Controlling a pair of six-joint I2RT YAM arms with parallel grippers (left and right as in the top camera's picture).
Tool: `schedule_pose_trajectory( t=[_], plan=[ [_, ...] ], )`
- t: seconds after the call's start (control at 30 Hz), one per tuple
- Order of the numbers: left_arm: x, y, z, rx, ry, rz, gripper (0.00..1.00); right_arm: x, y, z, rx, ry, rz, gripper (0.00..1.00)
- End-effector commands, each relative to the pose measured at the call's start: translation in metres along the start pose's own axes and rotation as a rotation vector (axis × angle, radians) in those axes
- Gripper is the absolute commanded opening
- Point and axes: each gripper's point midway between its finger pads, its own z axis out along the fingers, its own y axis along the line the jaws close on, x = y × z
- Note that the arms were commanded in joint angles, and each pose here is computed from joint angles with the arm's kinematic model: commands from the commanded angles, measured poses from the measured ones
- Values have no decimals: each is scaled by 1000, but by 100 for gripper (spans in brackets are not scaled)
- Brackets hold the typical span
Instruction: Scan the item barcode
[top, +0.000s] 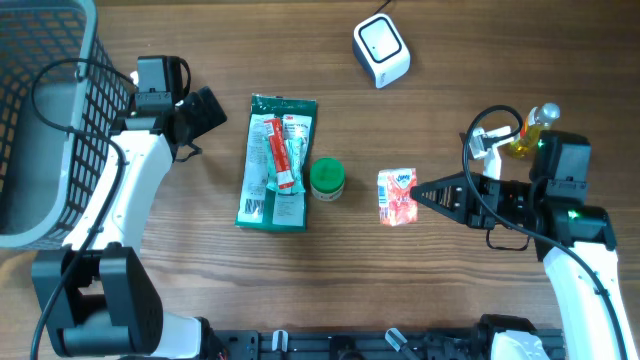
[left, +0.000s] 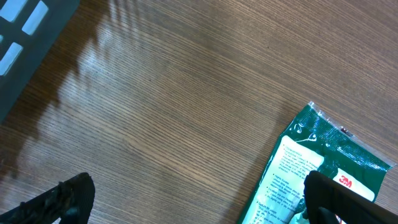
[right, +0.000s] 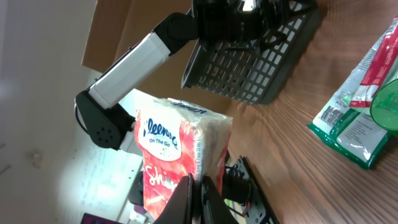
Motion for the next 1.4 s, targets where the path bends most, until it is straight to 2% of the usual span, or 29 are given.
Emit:
schedule_pose_trajectory(
  t=[0.0, 0.33, 0.73, 1.03, 1.23, 1.37],
  plan=[
    [-7, -3, -6, 15, -20, 0, 100, 2, 14, -1, -60, 9, -3, 4],
    [-7, -3, -6, 15, -20, 0, 100, 0, 9, -1, -31, 2, -21, 4],
    [-7, -3, -6, 15, -20, 0, 100, -8, -61, -13, 379, -86, 99, 4],
    [-7, -3, -6, 15, -20, 0, 100, 7, -105, -22, 675, -92, 231, 4],
    [-7, -3, -6, 15, -20, 0, 100, 12, -121, -9, 832, -81, 218, 4],
    [-7, -3, -6, 15, -20, 0, 100, 3, -110, -6, 881, -77, 168, 4]
  ],
)
